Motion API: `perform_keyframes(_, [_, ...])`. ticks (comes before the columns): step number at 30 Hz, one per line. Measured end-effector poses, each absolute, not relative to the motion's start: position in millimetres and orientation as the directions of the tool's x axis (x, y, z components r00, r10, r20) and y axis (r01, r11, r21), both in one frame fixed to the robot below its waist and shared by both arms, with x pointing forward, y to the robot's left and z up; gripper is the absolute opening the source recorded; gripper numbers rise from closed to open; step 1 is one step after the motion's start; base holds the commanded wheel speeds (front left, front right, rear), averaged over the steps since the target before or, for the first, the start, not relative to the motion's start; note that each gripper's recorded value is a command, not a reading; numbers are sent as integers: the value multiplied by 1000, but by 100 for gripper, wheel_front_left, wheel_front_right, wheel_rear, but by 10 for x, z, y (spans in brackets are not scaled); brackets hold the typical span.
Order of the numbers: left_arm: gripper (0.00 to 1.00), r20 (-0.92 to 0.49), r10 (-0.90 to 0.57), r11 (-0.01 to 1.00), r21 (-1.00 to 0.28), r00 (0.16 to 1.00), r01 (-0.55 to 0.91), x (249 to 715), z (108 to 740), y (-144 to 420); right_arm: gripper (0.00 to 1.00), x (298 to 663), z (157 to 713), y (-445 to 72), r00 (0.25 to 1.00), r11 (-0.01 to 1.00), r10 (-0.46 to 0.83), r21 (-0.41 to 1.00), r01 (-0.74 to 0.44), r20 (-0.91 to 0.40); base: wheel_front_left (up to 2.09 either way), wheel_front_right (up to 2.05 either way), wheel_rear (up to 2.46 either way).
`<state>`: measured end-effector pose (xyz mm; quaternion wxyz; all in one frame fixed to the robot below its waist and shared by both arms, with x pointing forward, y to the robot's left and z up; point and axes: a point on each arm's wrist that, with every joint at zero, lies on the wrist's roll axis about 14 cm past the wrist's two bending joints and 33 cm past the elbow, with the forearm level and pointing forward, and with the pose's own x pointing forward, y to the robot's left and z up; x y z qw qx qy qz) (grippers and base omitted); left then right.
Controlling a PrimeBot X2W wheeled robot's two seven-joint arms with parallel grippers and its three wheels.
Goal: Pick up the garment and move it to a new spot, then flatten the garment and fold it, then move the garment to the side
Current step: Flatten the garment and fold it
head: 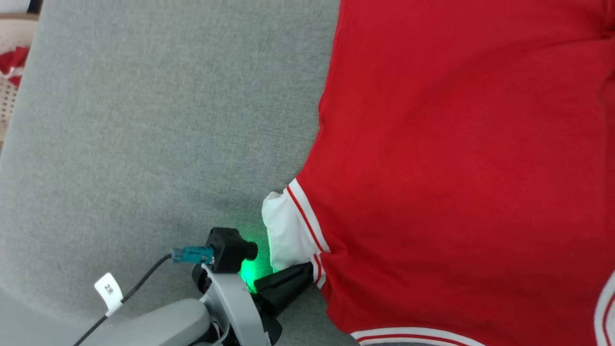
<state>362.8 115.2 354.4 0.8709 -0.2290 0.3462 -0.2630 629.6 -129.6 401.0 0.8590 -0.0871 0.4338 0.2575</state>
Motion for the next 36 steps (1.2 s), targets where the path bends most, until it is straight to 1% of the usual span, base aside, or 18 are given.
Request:
perform_keyframes(5, [0,-470,-604,766,-565,644,306,3622,3631,1203,0,6007,4208,-1491,504,846,400,98,-524,-765,0,0,0])
perform_keyframes(10, [0,-452,-592,777,-541,667,322,3647,3730,1252,0,5521,4283,-1804,482,848,410,130,-513,-775,0,0,0])
perform_keyframes(16, [0,-417,-558,804,-488,718,341,3807,3880,1388,0,4743,4235,-2109,399,848,419,194,-494,-816,0,0,0])
perform_keyframes(19, [0,-397,-559,803,-479,728,355,3837,3935,1374,0,4359,4173,-2199,357,847,426,229,-480,-831,0,0,0])
perform_keyframes(25, [0,-368,-573,794,-470,732,385,3859,4007,1299,0,3668,3996,-2226,269,841,456,312,-442,-848,0,0,0])
perform_keyframes(27, [0,-361,-574,794,-464,735,392,3871,4030,1290,0,3434,3909,-2212,226,837,464,341,-427,-856,0,0,0])
perform_keyframes(32, [0,-352,-570,797,-454,742,398,3878,4058,1292,0,3008,3736,-1994,140,805,519,428,-411,-843,0,0,0])
perform_keyframes(36, [0,-352,-567,802,-441,745,402,3895,4058,1304,0,2953,3644,-1920,141,799,525,428,-422,-839,0,0,0])
